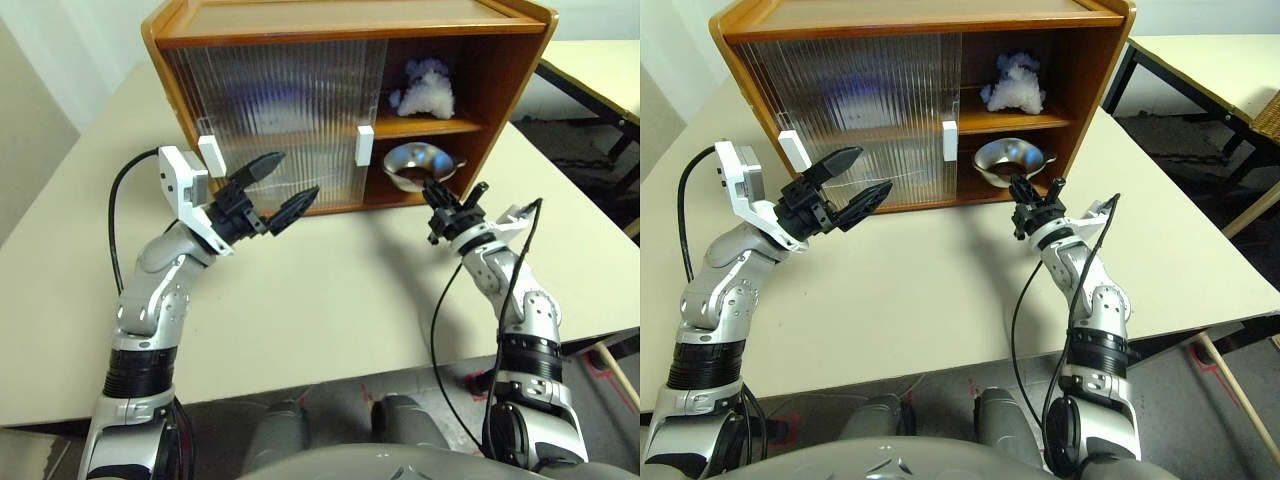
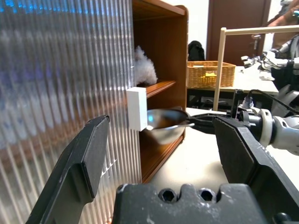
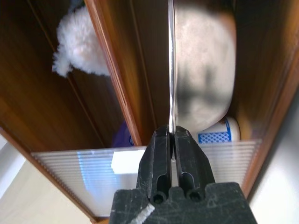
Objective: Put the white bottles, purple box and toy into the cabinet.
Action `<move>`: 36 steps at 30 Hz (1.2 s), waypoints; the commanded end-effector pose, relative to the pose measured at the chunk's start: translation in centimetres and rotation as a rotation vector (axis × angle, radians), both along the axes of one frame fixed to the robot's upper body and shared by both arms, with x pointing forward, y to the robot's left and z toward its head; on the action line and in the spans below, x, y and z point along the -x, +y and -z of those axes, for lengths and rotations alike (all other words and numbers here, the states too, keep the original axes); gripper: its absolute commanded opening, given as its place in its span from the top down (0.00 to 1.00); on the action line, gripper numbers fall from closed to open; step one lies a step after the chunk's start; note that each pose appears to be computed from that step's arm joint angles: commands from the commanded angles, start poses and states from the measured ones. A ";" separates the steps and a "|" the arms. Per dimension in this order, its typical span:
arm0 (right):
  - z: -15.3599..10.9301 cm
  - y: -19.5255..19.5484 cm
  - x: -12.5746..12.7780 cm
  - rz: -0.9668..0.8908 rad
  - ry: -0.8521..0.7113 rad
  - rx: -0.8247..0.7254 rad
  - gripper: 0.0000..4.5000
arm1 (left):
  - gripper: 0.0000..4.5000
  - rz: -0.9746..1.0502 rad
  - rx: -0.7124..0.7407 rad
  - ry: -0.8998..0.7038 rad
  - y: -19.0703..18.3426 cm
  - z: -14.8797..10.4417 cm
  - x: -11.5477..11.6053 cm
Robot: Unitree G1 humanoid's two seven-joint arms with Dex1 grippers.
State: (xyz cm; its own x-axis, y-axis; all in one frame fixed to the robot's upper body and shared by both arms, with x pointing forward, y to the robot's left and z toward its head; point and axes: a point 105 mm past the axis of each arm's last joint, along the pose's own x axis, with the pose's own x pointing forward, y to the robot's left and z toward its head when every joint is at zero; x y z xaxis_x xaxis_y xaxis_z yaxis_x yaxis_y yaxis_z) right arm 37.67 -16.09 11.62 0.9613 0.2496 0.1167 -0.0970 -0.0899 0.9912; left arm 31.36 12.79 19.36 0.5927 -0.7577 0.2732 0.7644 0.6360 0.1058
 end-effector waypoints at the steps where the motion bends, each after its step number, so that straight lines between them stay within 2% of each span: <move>1: 0.3 -0.8 -1.0 0.041 0.004 0.008 0.99 | 0.00 -0.003 -0.006 -0.006 0.0 -0.2 0.4; 19: 1.2 0.4 -3.6 0.095 0.037 0.058 0.99 | 0.00 -0.044 -0.013 0.013 0.7 0.0 1.4; 36: 2.6 0.0 -4.7 0.156 0.079 0.073 0.99 | 0.00 -0.050 -0.028 0.018 1.0 -0.2 1.5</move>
